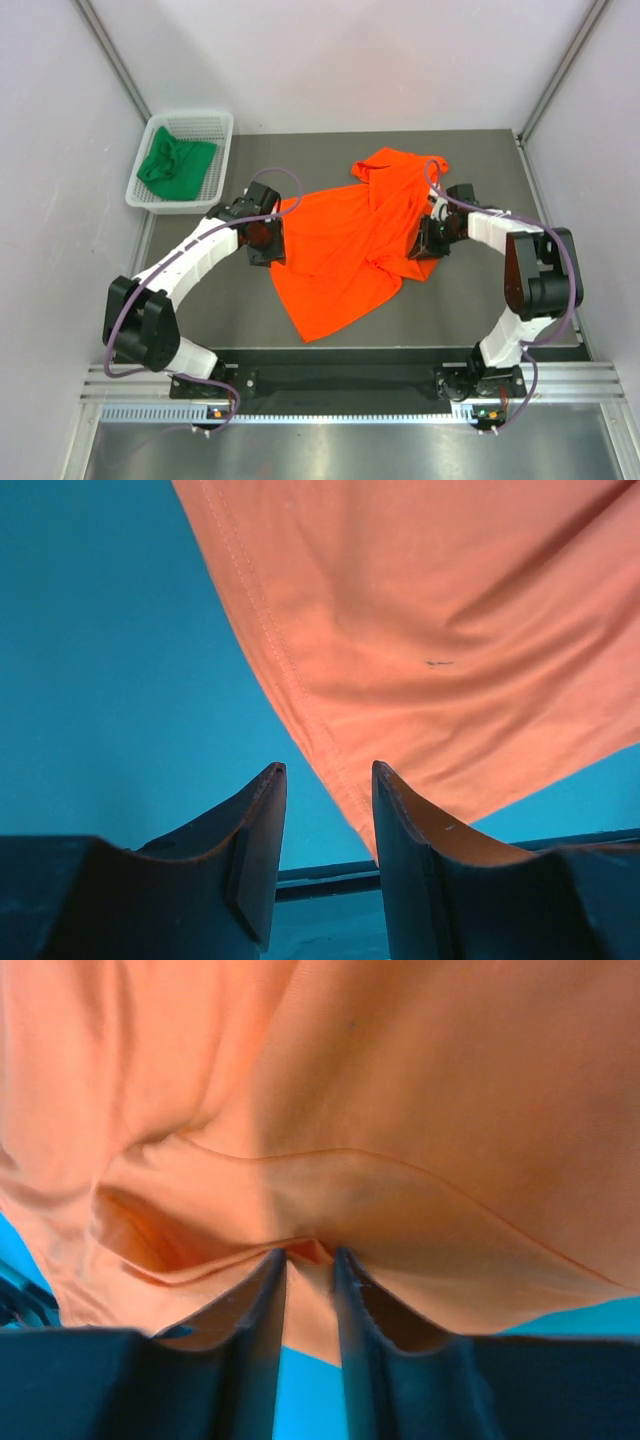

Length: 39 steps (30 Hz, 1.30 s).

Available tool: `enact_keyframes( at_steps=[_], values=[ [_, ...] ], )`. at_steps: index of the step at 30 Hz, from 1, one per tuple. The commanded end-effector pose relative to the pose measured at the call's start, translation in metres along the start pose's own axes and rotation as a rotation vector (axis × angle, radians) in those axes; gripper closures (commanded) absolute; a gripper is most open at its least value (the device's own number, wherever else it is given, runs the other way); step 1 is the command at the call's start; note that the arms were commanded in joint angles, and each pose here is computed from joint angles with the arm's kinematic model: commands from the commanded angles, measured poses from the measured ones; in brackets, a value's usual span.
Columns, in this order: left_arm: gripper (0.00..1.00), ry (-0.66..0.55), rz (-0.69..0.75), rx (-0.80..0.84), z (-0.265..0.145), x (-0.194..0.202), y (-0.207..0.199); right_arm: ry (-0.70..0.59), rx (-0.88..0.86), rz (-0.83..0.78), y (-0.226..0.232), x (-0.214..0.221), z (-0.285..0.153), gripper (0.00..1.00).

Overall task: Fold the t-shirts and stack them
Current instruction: Flatten the tshirt out

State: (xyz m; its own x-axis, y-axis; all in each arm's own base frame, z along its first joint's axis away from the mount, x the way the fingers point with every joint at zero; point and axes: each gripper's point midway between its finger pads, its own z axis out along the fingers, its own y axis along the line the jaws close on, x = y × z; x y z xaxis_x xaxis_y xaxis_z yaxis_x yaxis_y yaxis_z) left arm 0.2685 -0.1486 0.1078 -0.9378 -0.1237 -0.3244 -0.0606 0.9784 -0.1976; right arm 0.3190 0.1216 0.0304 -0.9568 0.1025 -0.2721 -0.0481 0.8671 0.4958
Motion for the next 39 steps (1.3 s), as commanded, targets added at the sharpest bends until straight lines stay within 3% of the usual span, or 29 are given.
enact_keyframes(
  at_steps=[1,6,12,16,20,21,24,31,39],
  values=[
    [0.55,-0.062,-0.011,0.048,-0.019,-0.010,-0.008,-0.021,-0.057,-0.031,0.016,0.002,-0.005,0.80],
    [0.55,-0.066,-0.019,0.042,-0.021,-0.012,-0.008,-0.003,-0.011,0.033,0.019,0.043,-0.037,0.89],
    [0.55,-0.076,-0.084,0.052,-0.018,-0.005,-0.007,0.005,-0.010,0.181,0.025,0.111,-0.072,0.94],
    [0.55,-0.080,-0.101,0.055,-0.012,0.008,0.000,0.040,-0.120,0.317,0.043,0.153,-0.080,0.92],
    [0.51,-0.065,-0.092,0.044,-0.004,0.016,0.005,0.053,-0.110,0.325,0.041,0.175,-0.092,0.85],
    [0.50,-0.060,-0.089,0.040,-0.002,0.017,0.006,0.018,-0.086,0.294,0.042,0.163,-0.098,0.67],
    [0.46,-0.042,-0.075,0.027,0.007,0.013,0.006,-0.055,0.014,0.235,0.029,0.136,-0.107,0.41],
    [0.40,-0.007,-0.056,-0.030,0.027,-0.005,0.016,-0.182,0.114,0.204,0.005,0.058,-0.095,0.34],
    [0.39,0.090,-0.148,0.018,0.060,0.001,0.011,-0.188,0.196,0.280,-0.044,0.019,-0.086,0.32]
  ],
)
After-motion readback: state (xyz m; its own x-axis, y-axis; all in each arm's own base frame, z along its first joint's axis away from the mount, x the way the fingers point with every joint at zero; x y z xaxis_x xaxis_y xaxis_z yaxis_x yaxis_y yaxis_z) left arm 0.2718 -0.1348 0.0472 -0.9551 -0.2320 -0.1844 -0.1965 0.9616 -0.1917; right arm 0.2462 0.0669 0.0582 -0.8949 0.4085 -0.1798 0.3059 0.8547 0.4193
